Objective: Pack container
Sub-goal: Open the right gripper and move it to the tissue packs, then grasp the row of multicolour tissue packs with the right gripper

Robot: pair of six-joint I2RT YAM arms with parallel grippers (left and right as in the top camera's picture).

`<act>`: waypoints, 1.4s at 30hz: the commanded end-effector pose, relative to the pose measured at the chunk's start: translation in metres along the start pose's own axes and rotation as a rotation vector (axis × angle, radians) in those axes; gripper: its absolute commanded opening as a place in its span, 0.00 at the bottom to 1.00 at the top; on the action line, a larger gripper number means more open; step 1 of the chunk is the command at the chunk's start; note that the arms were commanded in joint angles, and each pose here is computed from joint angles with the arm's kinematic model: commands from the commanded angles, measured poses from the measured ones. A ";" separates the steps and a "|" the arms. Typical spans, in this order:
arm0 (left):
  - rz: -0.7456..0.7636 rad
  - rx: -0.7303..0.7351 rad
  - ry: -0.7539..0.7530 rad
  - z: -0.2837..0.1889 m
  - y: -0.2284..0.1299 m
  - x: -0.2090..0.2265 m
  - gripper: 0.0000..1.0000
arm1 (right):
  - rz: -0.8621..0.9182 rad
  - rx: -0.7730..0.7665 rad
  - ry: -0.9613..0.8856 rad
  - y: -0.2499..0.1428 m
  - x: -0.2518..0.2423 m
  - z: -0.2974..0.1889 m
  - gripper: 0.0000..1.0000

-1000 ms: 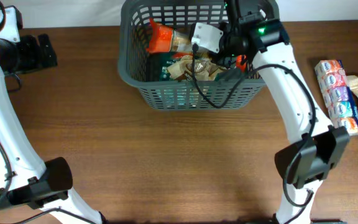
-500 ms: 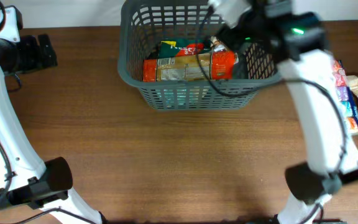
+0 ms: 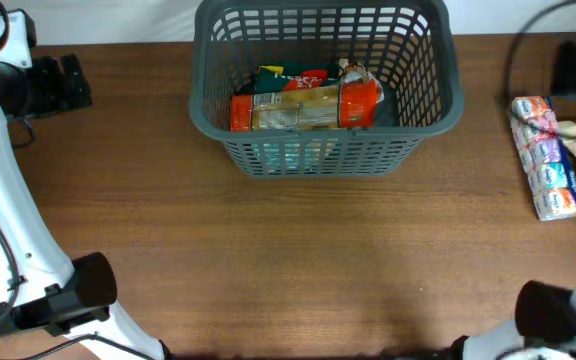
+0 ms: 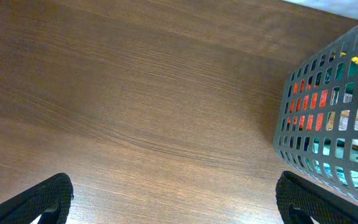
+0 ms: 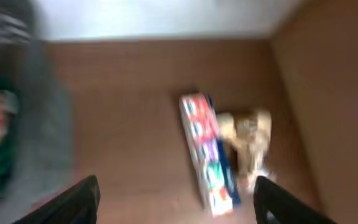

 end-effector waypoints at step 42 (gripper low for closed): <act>-0.015 -0.014 0.003 -0.006 0.000 0.001 0.99 | 0.129 0.555 -0.029 -0.176 -0.098 0.300 0.88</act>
Point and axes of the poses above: each gripper's point midway between its finger pads, its own z axis out along the fingers, its own x axis along the line the jaws close on, y = z × x, the point moved 5 cm from there along -z, back along the fingers, and after that the axes turned 5 degrees about z, right-handed, at the moved point
